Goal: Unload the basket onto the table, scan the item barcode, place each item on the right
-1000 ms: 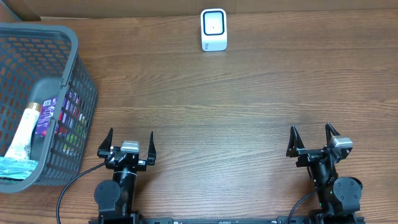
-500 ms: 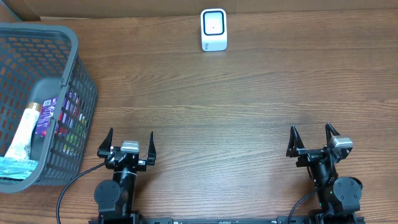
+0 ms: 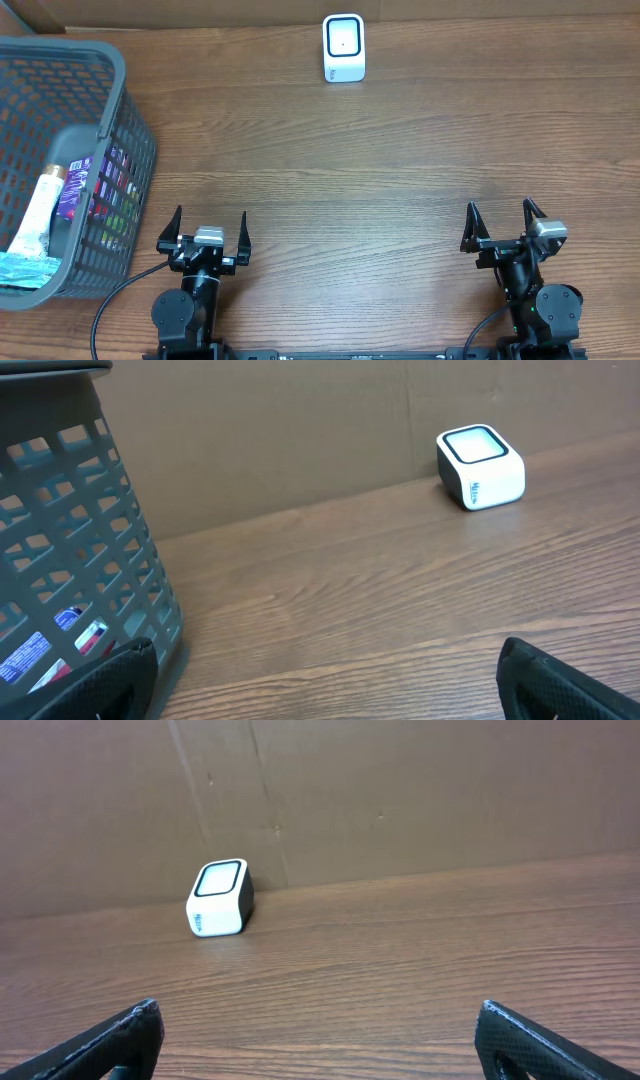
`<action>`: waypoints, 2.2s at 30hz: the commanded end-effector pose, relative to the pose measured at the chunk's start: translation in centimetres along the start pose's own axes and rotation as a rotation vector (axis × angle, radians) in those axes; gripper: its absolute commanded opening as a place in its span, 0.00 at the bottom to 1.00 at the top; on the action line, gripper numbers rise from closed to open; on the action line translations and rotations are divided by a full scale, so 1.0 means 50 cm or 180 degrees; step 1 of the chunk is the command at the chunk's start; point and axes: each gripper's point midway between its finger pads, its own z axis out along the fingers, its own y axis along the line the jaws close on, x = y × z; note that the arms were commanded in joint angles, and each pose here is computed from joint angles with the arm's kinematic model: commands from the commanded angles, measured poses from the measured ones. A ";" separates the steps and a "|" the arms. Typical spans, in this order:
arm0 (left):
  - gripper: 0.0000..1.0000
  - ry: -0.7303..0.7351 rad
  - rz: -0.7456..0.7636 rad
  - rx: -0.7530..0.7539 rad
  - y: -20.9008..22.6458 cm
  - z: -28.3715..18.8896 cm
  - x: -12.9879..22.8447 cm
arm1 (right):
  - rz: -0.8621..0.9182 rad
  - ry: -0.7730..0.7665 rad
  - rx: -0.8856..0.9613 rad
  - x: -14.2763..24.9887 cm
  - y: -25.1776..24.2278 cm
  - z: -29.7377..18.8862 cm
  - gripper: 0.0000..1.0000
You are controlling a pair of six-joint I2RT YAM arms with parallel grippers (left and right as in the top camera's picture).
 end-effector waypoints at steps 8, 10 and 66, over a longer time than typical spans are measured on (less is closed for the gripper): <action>0.99 -0.0012 0.0064 -0.0004 -0.001 0.000 0.002 | -0.0014 -0.0028 0.0049 0.001 -0.006 0.000 1.00; 1.00 -0.0021 0.0064 -0.0004 -0.001 0.000 0.000 | -0.0013 -0.0027 0.0040 0.002 -0.005 0.000 1.00; 1.00 0.2215 -0.0864 0.1457 -0.003 0.136 -0.436 | 0.0195 0.1907 -0.0239 -0.317 0.116 0.093 1.00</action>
